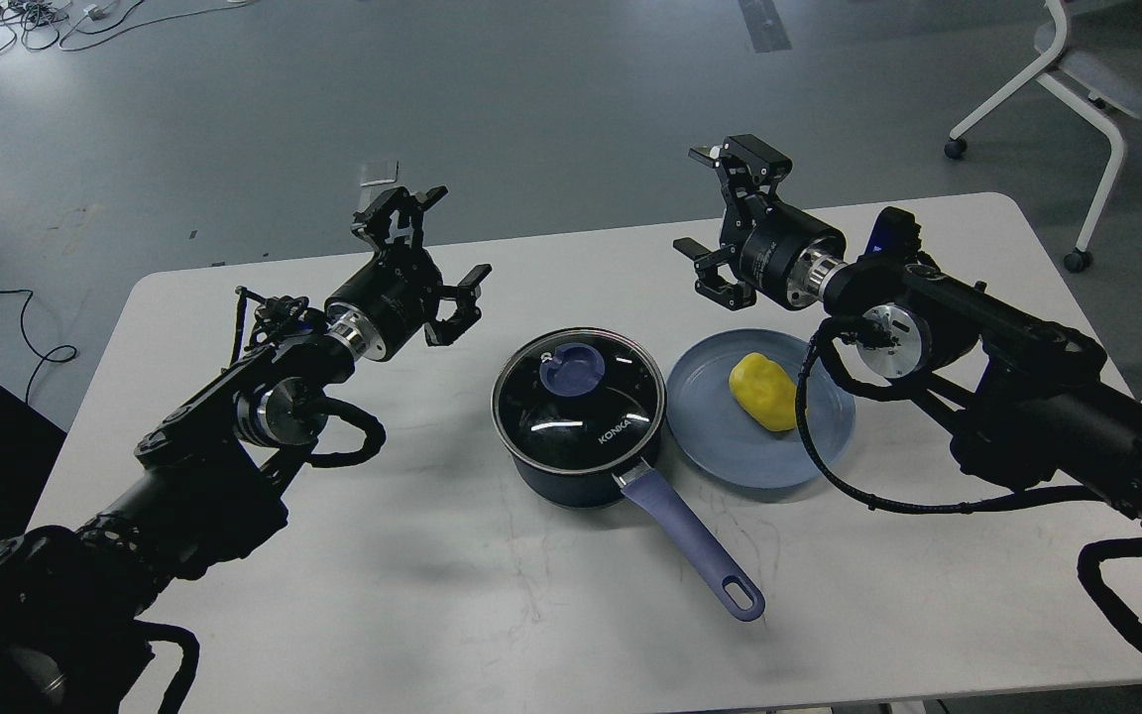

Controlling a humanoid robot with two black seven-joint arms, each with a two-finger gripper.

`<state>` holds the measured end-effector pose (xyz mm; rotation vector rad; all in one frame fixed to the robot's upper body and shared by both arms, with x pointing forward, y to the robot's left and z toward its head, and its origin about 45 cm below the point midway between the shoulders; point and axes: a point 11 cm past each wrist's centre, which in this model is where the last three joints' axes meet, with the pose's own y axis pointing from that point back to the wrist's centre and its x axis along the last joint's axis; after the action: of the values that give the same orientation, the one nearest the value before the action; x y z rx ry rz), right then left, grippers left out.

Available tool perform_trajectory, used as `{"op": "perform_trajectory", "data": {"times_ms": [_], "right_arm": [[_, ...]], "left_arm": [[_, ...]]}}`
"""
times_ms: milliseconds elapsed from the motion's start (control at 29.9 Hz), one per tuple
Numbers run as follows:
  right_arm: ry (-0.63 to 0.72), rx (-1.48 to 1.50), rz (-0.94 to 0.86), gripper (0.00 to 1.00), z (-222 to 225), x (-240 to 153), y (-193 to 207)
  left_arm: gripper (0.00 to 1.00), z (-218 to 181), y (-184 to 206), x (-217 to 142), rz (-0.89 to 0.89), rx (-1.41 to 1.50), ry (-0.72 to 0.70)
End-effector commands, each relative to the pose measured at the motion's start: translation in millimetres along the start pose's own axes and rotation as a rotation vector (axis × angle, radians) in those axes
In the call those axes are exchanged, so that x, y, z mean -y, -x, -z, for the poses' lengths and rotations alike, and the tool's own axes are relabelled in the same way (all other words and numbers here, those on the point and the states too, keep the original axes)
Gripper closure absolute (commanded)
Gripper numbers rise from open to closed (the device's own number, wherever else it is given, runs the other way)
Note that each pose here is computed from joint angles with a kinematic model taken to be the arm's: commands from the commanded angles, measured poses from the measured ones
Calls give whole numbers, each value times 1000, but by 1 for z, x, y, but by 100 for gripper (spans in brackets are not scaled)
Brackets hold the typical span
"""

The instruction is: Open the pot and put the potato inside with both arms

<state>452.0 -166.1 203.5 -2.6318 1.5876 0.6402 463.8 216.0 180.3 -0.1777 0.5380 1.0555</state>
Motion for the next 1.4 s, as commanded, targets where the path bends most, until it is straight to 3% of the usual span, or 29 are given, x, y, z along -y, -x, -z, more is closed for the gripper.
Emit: {"op": "perform_trajectory", "data": {"times_ms": [0, 568, 1370], "right_arm": [[2, 2, -3, 0, -2, -1, 0], [-62, -4, -6, 0, 28, 4, -1], [-77, -14, -26, 0, 44, 11, -8]], "left_arm": [[2, 0, 1, -3, 6, -6, 6], [2, -20, -5, -1, -47, -73, 38], [2, -12, 10, -3, 2, -100, 21]]}}
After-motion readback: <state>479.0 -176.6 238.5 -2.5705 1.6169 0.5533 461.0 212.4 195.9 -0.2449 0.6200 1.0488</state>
